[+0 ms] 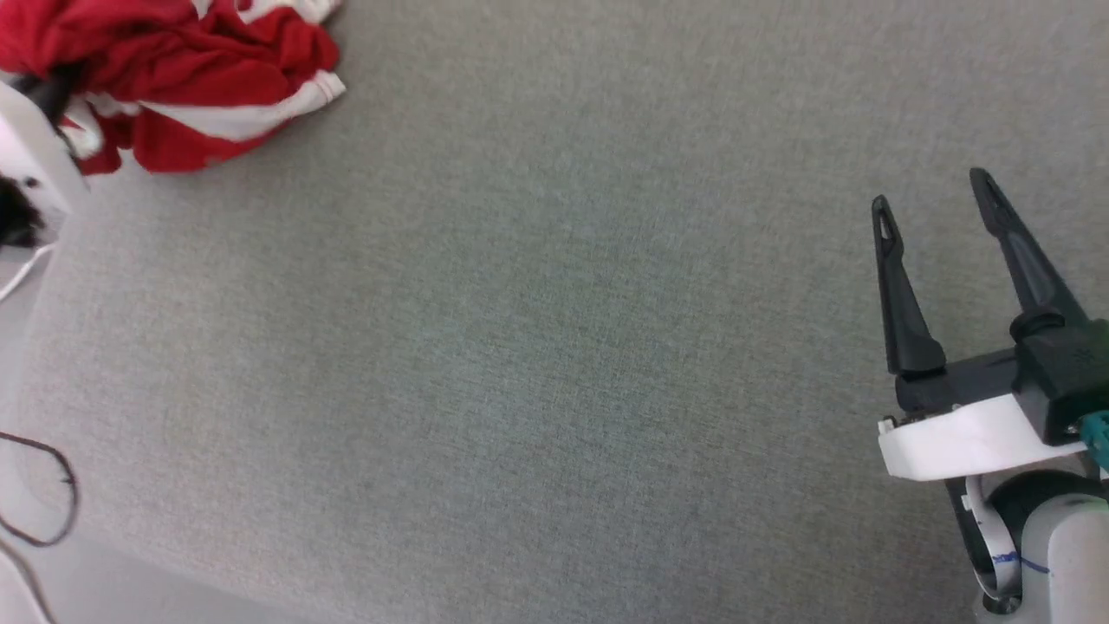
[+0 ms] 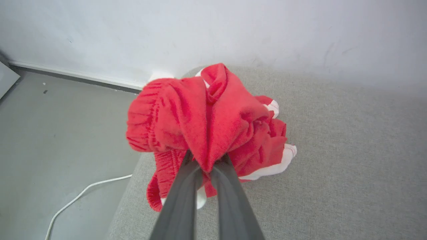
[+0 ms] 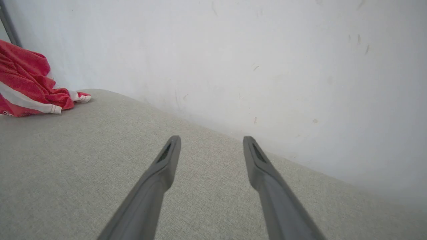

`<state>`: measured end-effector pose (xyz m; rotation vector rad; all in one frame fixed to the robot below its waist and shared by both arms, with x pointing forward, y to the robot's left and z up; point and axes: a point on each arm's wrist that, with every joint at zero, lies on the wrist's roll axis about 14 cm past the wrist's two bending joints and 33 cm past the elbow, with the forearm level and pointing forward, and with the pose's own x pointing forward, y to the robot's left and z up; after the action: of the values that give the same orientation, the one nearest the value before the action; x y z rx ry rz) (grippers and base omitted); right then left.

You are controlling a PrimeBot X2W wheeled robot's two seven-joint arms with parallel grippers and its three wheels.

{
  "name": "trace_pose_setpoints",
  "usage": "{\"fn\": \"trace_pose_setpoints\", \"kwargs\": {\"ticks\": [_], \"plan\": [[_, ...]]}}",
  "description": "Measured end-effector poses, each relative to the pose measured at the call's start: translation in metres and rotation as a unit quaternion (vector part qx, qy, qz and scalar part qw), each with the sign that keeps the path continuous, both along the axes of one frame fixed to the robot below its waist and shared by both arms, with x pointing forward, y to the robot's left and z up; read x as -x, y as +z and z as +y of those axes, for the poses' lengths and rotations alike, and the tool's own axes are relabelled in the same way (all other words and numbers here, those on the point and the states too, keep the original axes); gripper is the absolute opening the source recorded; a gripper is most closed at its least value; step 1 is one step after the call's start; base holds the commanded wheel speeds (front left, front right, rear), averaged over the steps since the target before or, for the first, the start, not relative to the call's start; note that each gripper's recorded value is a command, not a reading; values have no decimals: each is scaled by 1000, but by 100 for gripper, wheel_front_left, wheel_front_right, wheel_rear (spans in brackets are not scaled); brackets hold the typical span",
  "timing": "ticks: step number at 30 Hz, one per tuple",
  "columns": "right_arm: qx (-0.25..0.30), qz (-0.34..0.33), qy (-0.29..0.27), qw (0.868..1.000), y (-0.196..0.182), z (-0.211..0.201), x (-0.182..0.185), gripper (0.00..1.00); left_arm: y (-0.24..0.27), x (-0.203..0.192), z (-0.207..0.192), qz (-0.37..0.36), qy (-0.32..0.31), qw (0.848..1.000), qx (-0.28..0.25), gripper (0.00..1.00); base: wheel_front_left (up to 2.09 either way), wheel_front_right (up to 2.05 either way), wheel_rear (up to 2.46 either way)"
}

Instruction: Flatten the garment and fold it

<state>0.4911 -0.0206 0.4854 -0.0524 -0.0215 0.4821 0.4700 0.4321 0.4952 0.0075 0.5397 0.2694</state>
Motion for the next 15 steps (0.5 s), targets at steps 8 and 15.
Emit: {"fn": "trace_pose_setpoints", "kwargs": {"ticks": [8, 15], "plan": [[-49, -17, -10, 999, 26, -13, 18, 100, 80, 1, 4, -88, -6, 996, -14, 0, 0, 0, 0], [-74, -37, -35, 996, 49, -36, 40, 100, 160, 3, -16, -162, -35, 986, -27, 0, 0, 0, 0]]}}
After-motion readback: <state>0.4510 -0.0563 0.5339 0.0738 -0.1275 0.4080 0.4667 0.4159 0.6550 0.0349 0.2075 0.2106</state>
